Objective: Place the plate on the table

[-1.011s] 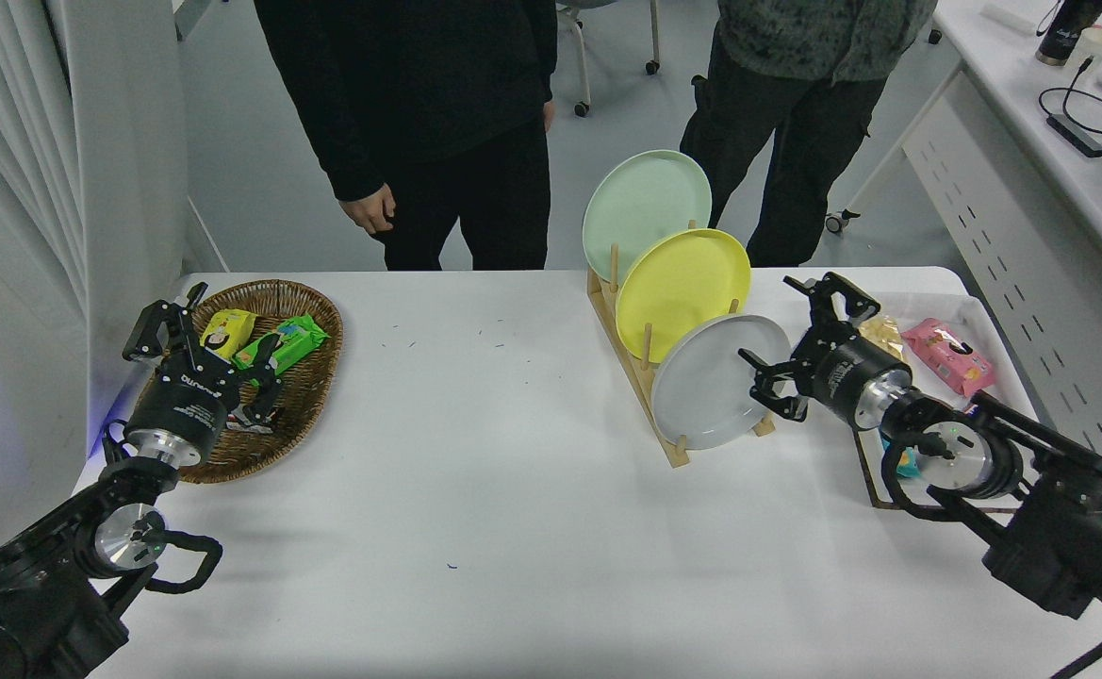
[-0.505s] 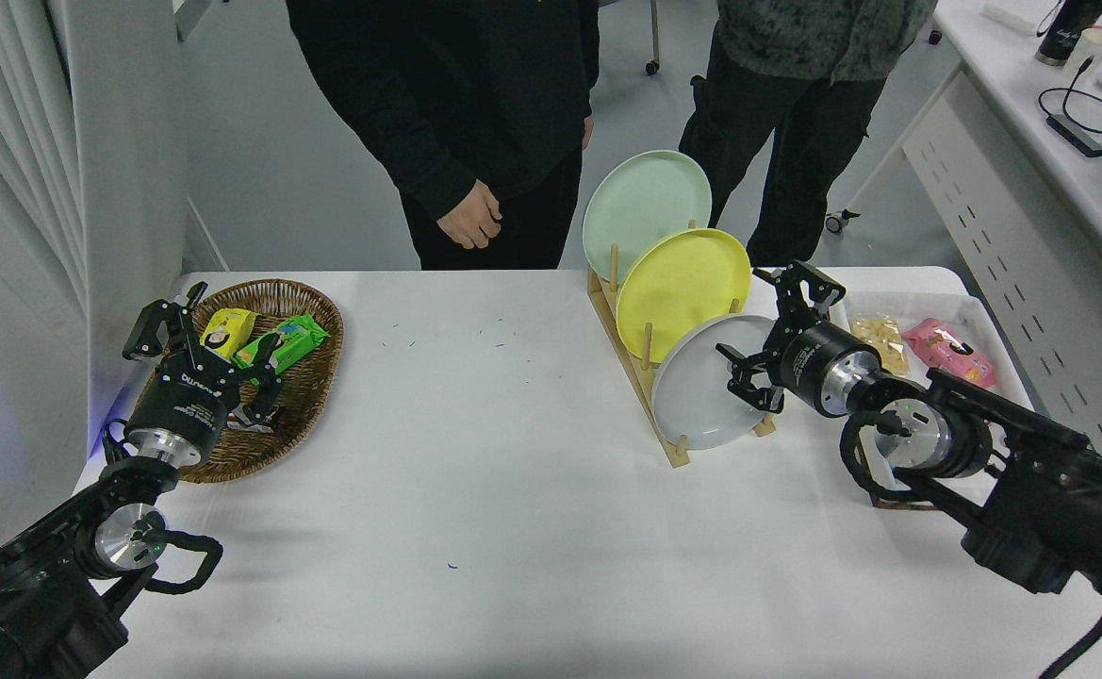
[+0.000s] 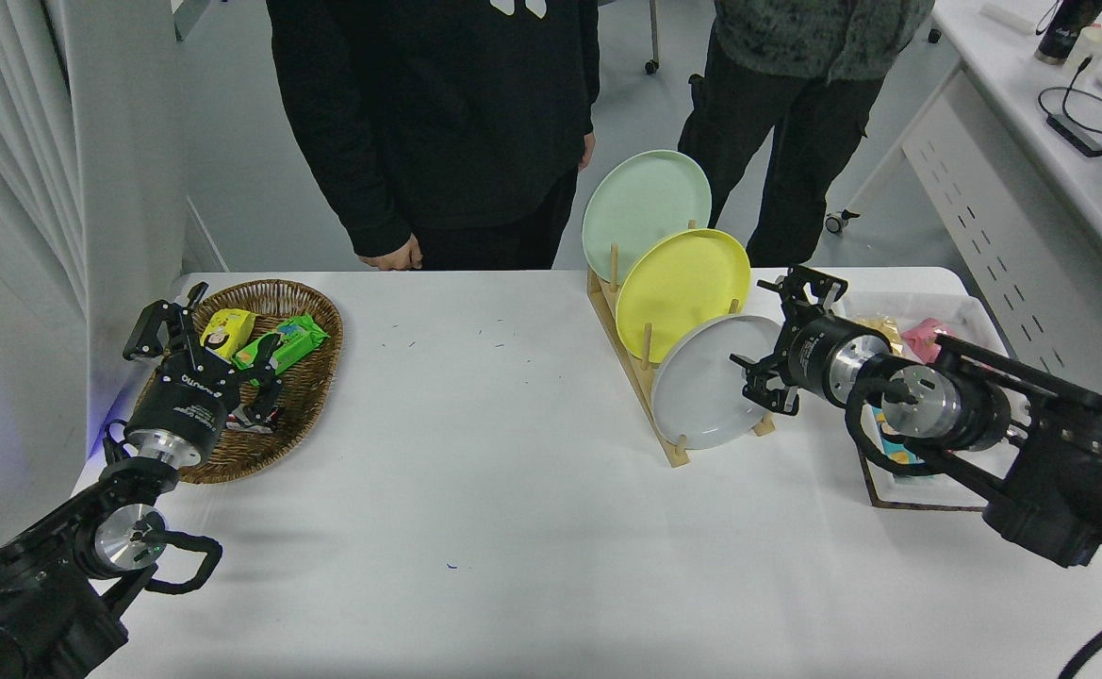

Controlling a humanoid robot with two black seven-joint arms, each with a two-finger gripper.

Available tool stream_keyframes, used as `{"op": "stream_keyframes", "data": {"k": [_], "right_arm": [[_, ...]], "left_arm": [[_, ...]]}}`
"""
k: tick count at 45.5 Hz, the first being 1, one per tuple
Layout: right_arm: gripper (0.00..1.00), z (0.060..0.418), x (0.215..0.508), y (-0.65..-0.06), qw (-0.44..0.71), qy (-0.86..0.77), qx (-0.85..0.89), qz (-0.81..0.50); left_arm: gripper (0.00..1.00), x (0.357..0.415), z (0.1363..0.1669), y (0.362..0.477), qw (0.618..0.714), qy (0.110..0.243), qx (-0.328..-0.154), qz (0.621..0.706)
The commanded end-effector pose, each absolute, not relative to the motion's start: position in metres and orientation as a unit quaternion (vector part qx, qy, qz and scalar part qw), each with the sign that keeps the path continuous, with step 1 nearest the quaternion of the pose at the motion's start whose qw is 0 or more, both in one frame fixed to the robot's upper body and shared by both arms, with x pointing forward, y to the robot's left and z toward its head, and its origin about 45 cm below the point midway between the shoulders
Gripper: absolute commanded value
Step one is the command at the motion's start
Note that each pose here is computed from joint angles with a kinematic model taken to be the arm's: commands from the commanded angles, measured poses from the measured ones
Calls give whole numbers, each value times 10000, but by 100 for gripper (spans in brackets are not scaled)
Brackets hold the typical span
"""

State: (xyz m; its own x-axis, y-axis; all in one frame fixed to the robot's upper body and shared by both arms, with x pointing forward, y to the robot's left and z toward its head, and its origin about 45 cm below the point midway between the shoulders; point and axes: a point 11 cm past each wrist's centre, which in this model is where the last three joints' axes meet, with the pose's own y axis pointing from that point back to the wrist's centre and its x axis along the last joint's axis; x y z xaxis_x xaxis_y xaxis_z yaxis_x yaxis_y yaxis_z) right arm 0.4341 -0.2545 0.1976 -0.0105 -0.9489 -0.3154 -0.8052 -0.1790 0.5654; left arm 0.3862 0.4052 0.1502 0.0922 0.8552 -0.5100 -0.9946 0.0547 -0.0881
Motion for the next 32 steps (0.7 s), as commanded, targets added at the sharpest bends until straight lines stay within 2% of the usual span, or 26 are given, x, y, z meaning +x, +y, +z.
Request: {"op": "stream_keyframes", "data": {"k": [1, 2, 5, 6, 9, 12, 14, 21, 22, 23, 24, 25, 28, 32], "right_arm": [[91, 1998, 4359, -2557, 1285, -6334, 6887, -3287], [91, 2004, 4362, -2555, 1278, -6333, 6889, -3288], [91, 2037, 4382, -2557, 1253, -6333, 6907, -3257], [91, 2039, 4383, -2556, 1254, -6328, 6915, -3251], [91, 2076, 4407, -2545, 1259, -6324, 6938, -3208], [91, 2078, 4414, -2539, 1295, -6316, 6941, -3202], [88, 2128, 4462, -2555, 1260, -6359, 6932, -3150], [81, 2106, 4477, -2554, 1274, -6380, 6909, -3151], [80, 2094, 4481, -2535, 1278, -6375, 6912, -3155], [79, 2088, 4490, -2517, 1276, -6370, 6918, -3153], [78, 2084, 4490, -2506, 1277, -6364, 6921, -3158], [77, 2083, 4492, -2512, 1279, -6375, 6911, -3157], [72, 2074, 4491, -2476, 1278, -6346, 6931, -3171], [70, 2063, 4489, -2418, 1271, -6306, 6957, -3196]], "left_arm": [[98, 3861, 1501, 4051, 7079, 1634, -2126, 6534], [98, 3867, 1509, 4051, 7078, 1627, -2137, 6533], [98, 3861, 1501, 4051, 7079, 1634, -2126, 6534], [98, 3867, 1509, 4052, 7074, 1630, -2143, 6535], [98, 3862, 1498, 4044, 7080, 1640, -2130, 6530], [98, 3861, 1501, 4051, 7079, 1634, -2126, 6534], [98, 3867, 1509, 4051, 7078, 1627, -2137, 6533], [98, 3861, 1501, 4051, 7079, 1634, -2126, 6534], [98, 3867, 1509, 4052, 7074, 1630, -2143, 6535], [98, 3861, 1501, 4051, 7079, 1634, -2126, 6534], [98, 3867, 1509, 4051, 7078, 1627, -2137, 6533], [98, 3861, 1501, 4051, 7079, 1634, -2126, 6534], [98, 3862, 1503, 4053, 7076, 1632, -2132, 6536], [98, 3861, 1501, 4052, 7075, 1637, -2132, 6536]]}}
